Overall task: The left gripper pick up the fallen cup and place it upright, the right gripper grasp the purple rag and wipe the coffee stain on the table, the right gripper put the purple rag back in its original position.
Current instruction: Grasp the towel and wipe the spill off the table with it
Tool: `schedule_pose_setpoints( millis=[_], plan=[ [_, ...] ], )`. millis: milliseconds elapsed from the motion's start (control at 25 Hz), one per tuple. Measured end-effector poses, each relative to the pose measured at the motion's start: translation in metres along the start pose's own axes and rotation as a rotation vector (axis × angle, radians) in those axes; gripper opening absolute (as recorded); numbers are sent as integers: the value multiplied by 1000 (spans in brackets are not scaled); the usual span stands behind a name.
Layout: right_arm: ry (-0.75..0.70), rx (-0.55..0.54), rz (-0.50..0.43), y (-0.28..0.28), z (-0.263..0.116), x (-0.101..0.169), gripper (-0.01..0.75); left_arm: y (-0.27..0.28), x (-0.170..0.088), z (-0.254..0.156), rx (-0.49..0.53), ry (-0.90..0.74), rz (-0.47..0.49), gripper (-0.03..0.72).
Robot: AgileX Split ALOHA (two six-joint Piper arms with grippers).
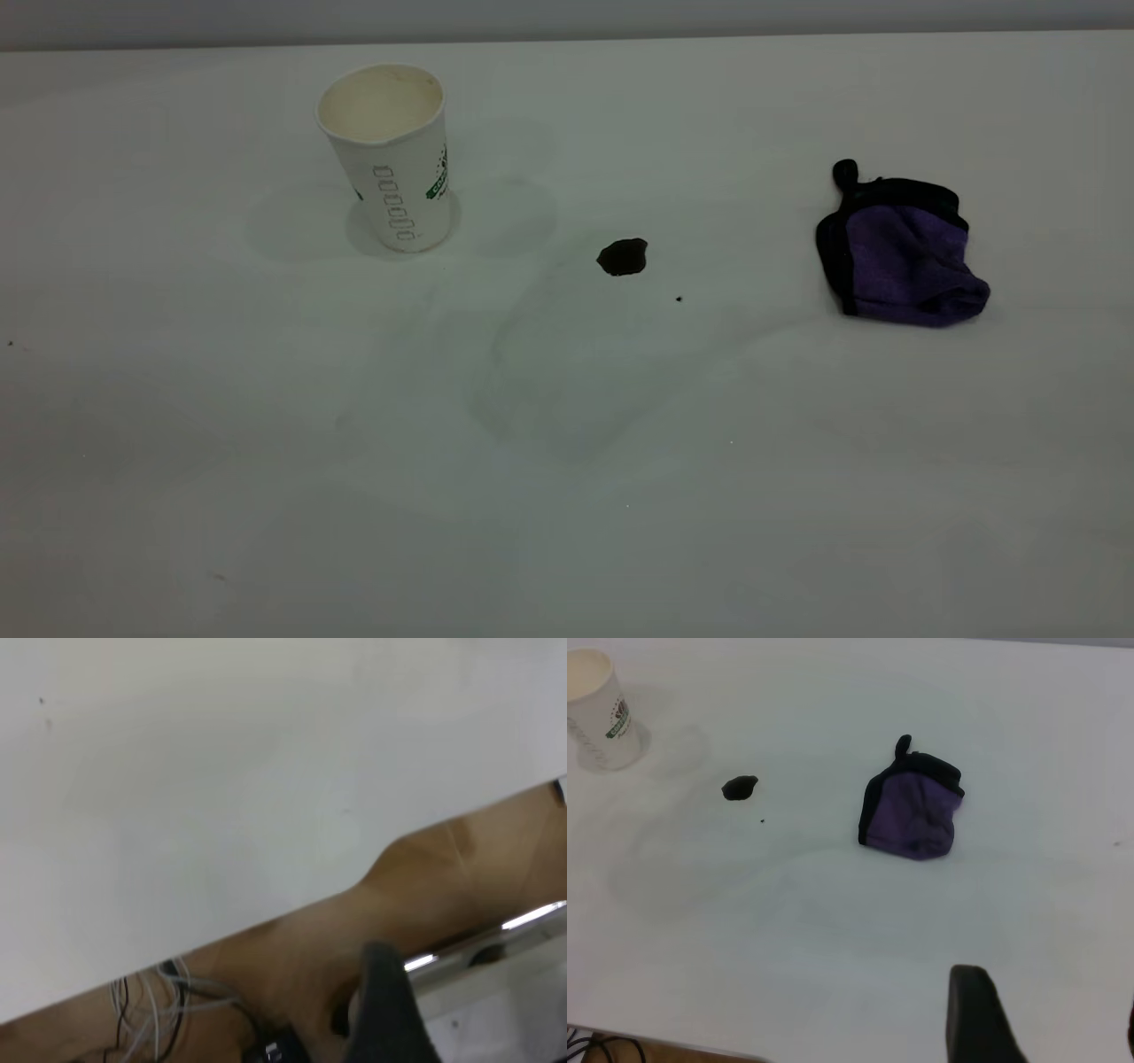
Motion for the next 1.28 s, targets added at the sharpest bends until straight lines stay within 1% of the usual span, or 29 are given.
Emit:
schedule_pose_setpoints(
  millis=[200,360,520,720,840,960,1040,1160,1280],
  plan=[
    [0,0,0,0,0,0,446,7,2,-6,-67,59,46,552],
    [0,0,0,0,0,0,446,13,3,-13,-139,160,129,552],
    [0,0,0,0,0,0,446,21,0,-24,-233,228,205,552],
    [-3,-1,6,0,0,1,446,28,-5,-35,-331,240,246,552],
    [-13,-7,26,0,1,3,446,28,-6,-36,-338,239,248,552],
    [-32,53,69,-8,13,7,476,28,-6,-37,-338,239,247,552],
    [-7,86,90,-18,28,9,519,28,-6,-37,-338,239,247,552],
    [62,141,95,-43,51,8,574,28,-6,-37,-337,239,247,552],
    [95,217,118,-78,68,7,592,28,-6,-37,-337,239,247,552]
  ],
)
Point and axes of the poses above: a point on each arm's last joint axis where the gripper is mounted, y pointing back along that axis away from the gripper, x along the wrist's bending axis when the last joint is at zero, z = x × y, the point moved 1 cm from there along -y, pointing out along that axis toward the gripper, and after that the axes turned 2 degrees about -y, right-handed, at the moved point
